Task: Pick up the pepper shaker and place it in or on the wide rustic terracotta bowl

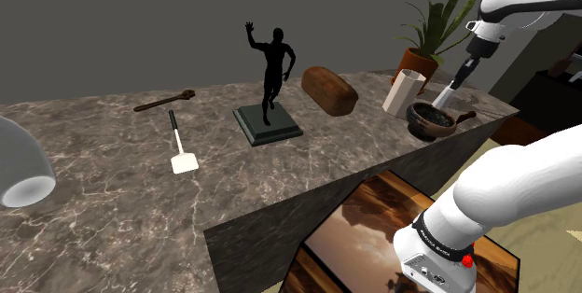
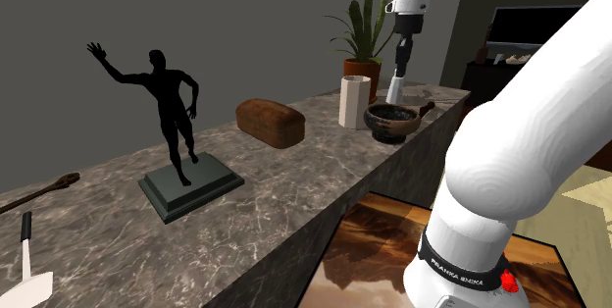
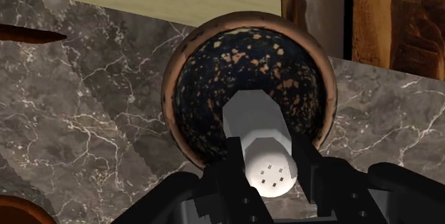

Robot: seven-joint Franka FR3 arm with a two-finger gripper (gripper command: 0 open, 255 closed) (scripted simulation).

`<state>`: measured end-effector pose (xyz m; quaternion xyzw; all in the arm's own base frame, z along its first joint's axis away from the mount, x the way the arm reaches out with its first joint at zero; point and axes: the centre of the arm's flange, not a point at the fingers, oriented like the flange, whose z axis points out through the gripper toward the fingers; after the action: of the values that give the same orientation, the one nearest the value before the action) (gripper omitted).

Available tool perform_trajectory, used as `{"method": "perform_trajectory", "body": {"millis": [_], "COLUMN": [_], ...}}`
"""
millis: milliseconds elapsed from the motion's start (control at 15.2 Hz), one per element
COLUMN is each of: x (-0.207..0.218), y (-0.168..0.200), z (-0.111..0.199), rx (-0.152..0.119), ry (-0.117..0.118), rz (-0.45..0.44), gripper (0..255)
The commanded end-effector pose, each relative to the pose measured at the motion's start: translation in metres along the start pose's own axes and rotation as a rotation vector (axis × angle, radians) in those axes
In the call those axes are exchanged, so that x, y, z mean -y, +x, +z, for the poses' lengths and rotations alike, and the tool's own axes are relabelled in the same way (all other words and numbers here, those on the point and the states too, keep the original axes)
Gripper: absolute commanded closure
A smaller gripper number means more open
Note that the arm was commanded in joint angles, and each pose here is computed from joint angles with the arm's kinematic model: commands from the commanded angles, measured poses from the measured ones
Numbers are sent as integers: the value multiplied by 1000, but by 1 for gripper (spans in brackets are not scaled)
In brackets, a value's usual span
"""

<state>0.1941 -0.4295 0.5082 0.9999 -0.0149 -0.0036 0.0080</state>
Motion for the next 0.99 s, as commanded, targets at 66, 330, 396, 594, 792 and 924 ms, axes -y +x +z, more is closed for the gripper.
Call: {"method": "perform_trajectory", "body": {"millis": [66, 330, 396, 594, 792, 924], "x": [0, 0, 0, 0, 0, 0], "y": [0, 0, 0, 0, 0, 0], "z": [16, 30, 31, 31, 31, 31], "rx": [0, 0, 0, 0, 0, 0], "ry": [0, 0, 0, 0, 0, 0], "rz": [0, 0, 0, 0, 0, 0], "gripper": [255, 255, 255, 255, 0, 0]}}
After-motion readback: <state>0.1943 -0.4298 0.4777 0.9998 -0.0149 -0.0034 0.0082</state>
